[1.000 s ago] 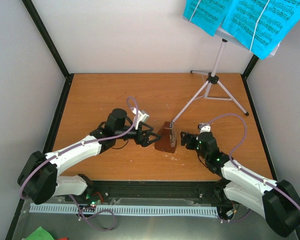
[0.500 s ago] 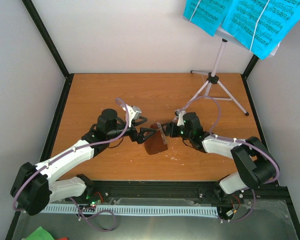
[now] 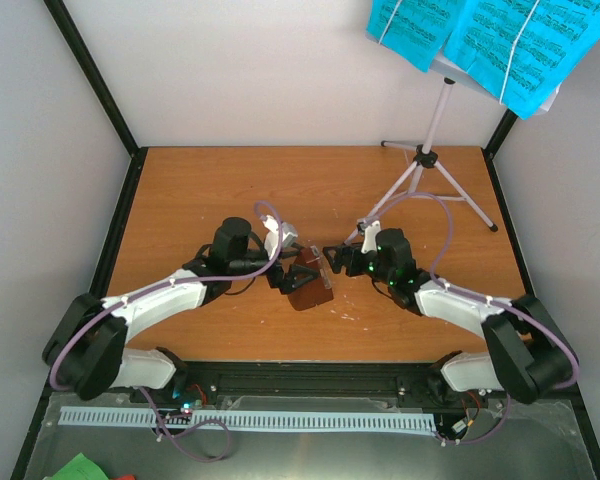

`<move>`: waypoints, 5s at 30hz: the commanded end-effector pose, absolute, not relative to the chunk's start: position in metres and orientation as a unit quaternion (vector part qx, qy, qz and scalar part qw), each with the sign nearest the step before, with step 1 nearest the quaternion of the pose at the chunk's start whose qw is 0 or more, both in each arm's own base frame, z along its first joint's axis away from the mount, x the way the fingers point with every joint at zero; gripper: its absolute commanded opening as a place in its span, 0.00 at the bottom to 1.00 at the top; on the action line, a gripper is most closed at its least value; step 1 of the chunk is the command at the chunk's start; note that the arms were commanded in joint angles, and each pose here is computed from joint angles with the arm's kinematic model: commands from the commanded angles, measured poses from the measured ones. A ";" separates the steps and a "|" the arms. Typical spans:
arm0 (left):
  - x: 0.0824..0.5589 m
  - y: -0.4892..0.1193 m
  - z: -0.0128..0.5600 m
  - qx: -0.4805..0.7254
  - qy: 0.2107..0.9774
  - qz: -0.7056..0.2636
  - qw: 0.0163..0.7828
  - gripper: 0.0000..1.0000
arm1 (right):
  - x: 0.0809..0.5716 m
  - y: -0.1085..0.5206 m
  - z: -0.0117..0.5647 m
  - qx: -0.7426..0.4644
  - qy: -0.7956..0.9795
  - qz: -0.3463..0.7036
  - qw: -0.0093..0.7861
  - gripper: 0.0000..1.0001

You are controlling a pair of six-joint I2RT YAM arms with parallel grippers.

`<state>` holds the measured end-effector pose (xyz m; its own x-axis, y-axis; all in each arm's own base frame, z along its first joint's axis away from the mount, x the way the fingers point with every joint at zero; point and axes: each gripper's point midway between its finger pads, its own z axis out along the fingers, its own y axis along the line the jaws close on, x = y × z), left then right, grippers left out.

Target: Pack up the instrument practice props

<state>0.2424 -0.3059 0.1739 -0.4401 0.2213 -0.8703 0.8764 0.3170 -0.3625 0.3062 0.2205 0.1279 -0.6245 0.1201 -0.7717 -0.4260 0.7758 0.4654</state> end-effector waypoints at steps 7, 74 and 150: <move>0.244 -0.315 0.156 0.400 0.717 -0.431 0.375 0.76 | 0.295 0.181 0.147 -0.077 0.833 0.263 0.481 1.00; 0.323 -0.286 0.139 0.171 0.859 -0.376 0.302 0.45 | 0.245 0.275 0.080 -0.198 0.885 0.213 0.363 0.56; 0.294 -0.232 0.290 0.254 0.759 -0.372 0.469 1.00 | 0.298 0.246 0.076 -0.224 0.866 0.260 0.363 0.69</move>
<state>0.2740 -0.2602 0.2507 -0.3933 0.1115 -0.9126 0.7949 0.5401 -0.2766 0.3016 0.2163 0.0618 -0.7073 -0.1154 -0.6975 -0.4274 0.8556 0.2918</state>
